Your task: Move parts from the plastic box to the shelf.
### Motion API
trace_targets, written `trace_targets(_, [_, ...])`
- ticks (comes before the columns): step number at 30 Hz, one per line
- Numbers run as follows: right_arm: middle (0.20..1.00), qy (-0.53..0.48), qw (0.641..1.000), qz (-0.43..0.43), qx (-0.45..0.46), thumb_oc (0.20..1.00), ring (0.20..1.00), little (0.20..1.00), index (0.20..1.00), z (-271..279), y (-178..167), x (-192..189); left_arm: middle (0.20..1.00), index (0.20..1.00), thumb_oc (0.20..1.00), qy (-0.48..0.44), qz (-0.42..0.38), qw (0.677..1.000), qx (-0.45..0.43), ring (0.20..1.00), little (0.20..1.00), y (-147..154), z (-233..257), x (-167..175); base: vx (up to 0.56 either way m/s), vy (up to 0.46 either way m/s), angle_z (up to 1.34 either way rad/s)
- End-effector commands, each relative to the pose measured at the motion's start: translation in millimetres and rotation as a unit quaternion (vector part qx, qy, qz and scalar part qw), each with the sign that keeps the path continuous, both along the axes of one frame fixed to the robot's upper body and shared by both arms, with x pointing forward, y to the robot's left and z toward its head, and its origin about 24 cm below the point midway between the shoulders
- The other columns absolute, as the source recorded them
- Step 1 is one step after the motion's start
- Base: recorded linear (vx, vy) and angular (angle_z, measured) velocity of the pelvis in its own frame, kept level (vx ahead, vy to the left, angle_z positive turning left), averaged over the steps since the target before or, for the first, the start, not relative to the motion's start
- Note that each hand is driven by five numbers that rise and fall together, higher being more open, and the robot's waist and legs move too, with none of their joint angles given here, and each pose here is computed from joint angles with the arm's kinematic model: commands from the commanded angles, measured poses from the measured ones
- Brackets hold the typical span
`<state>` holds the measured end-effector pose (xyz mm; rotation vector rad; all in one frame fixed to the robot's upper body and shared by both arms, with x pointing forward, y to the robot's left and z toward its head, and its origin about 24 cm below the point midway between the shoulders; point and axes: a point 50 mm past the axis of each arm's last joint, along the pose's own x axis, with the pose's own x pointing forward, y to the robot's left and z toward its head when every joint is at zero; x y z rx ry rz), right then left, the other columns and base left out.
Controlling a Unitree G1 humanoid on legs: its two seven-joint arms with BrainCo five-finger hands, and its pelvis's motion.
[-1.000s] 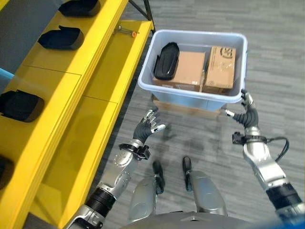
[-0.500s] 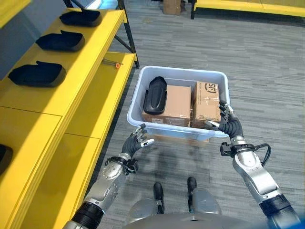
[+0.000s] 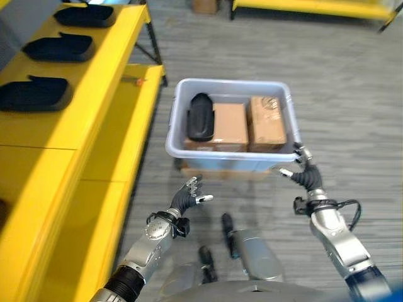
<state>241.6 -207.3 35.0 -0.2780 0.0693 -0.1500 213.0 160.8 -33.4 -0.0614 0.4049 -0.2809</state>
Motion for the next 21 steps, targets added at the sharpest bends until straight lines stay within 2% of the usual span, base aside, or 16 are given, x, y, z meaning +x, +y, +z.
trace_targets(1, [1.000, -0.101, 0.994, 0.043, -0.025, 1.000, 1.000, 1.000, 1.000, 36, 15, 14, 1.000, 1.000, 1.000, -0.084, -0.027, 0.996, -0.031, 1.000, 1.000, -9, 29, 8, 0.16, -0.089, 0.16])
trace_targets(7, [1.000, -0.094, 0.993, 0.053, -0.044, 1.000, 1.000, 1.000, 1.000, 33, 17, 12, 1.000, 1.000, 1.000, -0.091, -0.025, 0.995, -0.042, 1.000, 1.000, -13, 34, 14, 0.12, -0.052, -0.27])
trace_targets(12, [1.000, -0.116, 0.992, 0.001, -0.045, 1.000, 1.000, 1.000, 1.000, 40, 7, 16, 1.000, 1.000, 1.000, -0.110, -0.028, 0.993, -0.030, 1.000, 1.000, -17, 40, 19, 0.08, -0.112, -0.10])
trace_targets(17, [1.000, -0.112, 0.992, 0.017, -0.050, 1.000, 1.000, 1.000, 1.000, 39, 10, 16, 1.000, 1.000, 1.000, -0.131, 0.008, 0.991, -0.024, 1.000, 1.000, -3, 49, 26, 0.07, -0.129, 0.05])
trace_targets(21, [1.000, -0.111, 0.989, 0.032, -0.095, 1.000, 1.000, 1.000, 1.000, 41, 5, 13, 1.000, 1.000, 1.000, -0.131, 0.028, 0.991, -0.032, 1.000, 1.000, 5, 45, 24, 0.25, 0.452, -0.68])
